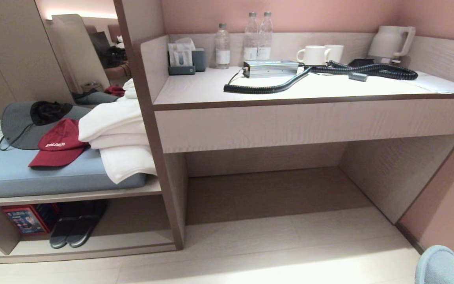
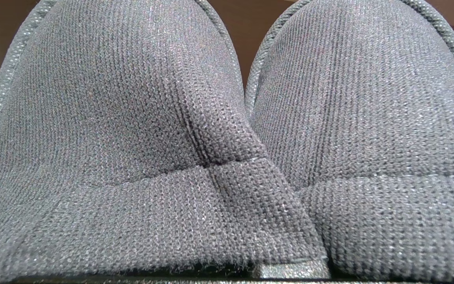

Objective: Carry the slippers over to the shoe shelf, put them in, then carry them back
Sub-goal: Place the slippers on the floor

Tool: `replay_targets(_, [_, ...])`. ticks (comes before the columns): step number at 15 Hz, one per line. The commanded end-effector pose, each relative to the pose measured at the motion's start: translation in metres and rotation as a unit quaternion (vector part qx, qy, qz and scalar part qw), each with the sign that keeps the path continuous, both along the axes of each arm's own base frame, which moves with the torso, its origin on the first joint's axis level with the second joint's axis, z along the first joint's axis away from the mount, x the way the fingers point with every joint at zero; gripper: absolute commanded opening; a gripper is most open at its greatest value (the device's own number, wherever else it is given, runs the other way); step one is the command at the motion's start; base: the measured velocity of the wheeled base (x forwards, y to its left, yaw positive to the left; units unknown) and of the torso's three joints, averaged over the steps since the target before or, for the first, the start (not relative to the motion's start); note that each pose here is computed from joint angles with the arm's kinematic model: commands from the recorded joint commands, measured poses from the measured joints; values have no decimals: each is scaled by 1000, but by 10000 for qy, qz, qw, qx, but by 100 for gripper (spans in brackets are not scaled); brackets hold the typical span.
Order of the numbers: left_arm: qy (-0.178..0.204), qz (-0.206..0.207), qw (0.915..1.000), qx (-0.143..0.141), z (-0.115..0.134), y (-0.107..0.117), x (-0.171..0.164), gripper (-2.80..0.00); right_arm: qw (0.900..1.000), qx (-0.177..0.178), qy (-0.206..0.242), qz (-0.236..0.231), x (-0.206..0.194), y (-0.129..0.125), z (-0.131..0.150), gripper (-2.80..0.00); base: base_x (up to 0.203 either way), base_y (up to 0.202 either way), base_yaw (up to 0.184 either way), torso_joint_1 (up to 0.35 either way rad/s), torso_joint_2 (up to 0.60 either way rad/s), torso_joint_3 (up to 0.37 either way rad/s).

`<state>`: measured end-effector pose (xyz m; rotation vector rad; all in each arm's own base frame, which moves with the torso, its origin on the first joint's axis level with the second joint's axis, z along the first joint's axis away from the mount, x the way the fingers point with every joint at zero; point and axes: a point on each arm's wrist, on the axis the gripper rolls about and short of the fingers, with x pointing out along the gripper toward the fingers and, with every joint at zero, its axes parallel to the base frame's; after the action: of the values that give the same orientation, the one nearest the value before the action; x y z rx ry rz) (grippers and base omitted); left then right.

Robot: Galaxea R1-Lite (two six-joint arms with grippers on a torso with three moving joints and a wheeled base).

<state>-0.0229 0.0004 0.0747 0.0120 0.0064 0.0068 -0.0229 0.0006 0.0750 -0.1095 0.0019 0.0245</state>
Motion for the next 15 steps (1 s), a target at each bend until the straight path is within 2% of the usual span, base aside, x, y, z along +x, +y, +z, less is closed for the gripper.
replay_targets(1, [6, 4, 10000, 2, 0, 0, 0, -280, 10000, -4, -9, 1, 0, 0, 0, -280, 0, -192, 2, 2, 4, 2])
replay_targets(9, [5, -4, 10000, 5, 0, 0, 0, -280, 10000, -4, -2, 1, 0, 0, 0, -280, 0, -192, 0, 2, 1, 4])
replay_targets(15, [-9, -27, 10000, -8, 0, 0, 0, -280, 9999, 120, 1, -38, 0, 0, 0, -280, 0, -19, 1, 1, 1, -12])
